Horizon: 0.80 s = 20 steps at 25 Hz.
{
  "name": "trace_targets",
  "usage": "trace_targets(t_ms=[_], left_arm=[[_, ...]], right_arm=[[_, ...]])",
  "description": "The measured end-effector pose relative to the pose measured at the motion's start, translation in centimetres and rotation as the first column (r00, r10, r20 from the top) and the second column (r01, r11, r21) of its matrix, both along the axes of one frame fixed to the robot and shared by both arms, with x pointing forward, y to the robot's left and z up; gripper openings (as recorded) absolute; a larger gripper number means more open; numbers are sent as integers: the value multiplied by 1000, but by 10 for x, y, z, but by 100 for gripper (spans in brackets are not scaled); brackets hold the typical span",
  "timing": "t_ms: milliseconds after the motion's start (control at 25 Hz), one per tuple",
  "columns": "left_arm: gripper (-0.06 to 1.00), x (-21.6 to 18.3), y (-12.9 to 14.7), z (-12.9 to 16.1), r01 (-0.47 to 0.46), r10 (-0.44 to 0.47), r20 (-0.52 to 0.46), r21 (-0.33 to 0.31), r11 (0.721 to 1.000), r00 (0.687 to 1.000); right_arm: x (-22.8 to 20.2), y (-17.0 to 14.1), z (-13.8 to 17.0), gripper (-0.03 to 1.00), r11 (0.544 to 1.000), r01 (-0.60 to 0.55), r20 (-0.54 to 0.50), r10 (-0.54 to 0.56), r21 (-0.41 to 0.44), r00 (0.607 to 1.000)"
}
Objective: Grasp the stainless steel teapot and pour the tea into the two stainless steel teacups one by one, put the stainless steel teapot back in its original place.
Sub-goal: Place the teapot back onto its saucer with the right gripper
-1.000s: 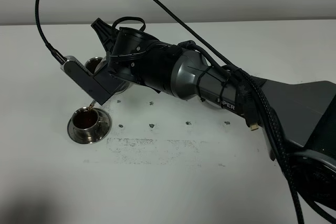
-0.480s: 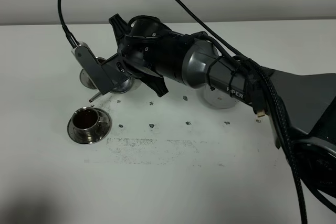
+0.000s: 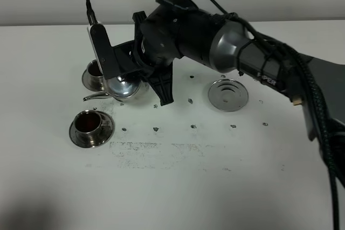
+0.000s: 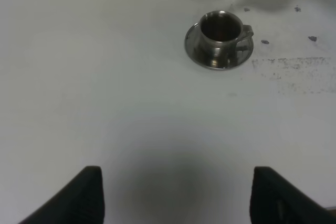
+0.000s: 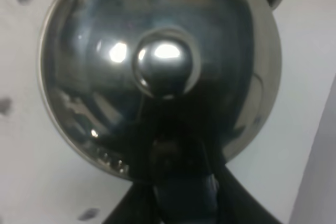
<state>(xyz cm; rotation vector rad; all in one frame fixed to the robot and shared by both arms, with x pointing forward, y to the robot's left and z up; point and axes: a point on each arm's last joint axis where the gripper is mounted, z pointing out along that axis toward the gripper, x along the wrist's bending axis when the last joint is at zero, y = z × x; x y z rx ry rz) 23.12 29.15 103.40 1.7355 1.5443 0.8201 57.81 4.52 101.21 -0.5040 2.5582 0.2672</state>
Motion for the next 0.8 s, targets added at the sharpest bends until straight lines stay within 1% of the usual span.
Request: trace_targets(t_ms=[40, 120, 160, 200, 280, 320, 360, 440, 560, 640, 680, 720, 760, 800], left_arm=[[58, 0, 0, 0, 0, 0, 0, 0, 1000, 1000], [58, 0, 0, 0, 0, 0, 0, 0, 1000, 1000], [58, 0, 0, 0, 0, 0, 0, 0, 1000, 1000], [58, 0, 0, 0, 0, 0, 0, 0, 1000, 1000], [58, 0, 0, 0, 0, 0, 0, 0, 1000, 1000], [58, 0, 0, 0, 0, 0, 0, 0, 1000, 1000], [58, 0, 0, 0, 0, 0, 0, 0, 1000, 1000], [58, 0, 0, 0, 0, 0, 0, 0, 1000, 1000], [58, 0, 0, 0, 0, 0, 0, 0, 1000, 1000], [58, 0, 0, 0, 0, 0, 0, 0, 1000, 1000], [58, 0, 0, 0, 0, 0, 0, 0, 1000, 1000], [58, 0, 0, 0, 0, 0, 0, 0, 1000, 1000], [58, 0, 0, 0, 0, 0, 0, 0, 1000, 1000], [58, 0, 0, 0, 0, 0, 0, 0, 1000, 1000]], right_arm=[[-6, -3, 3, 20, 999, 15, -29, -14, 36, 999], [-20, -10, 15, 20, 989, 63, -78, -52, 137, 996], [-27, -14, 13, 20, 980, 101, -121, -80, 173, 989], [-35, -18, 13, 20, 969, 144, -168, -111, 202, 980], [-47, -25, 10, 20, 933, 263, -276, -193, 246, 942], [-53, -28, 5, 20, 913, 324, -336, -233, 247, 912], [-57, -31, 1, 20, 886, 394, -393, -281, 244, 876], [-61, -33, -7, 20, 819, 529, -481, -380, 223, 790], [-64, -38, -16, 20, 714, 679, -559, -497, 171, 664], [-65, -39, -18, 20, 656, 741, -591, -545, 141, 595], [-66, -39, -19, 20, 632, 765, -604, -563, 127, 565], [-67, -39, -20, 20, 616, 779, -610, -576, 114, 545], [-69, -38, -22, 20, 614, 782, -609, -582, 104, 538], [-70, -36, -25, 20, 620, 778, -601, -587, 97, 543]])
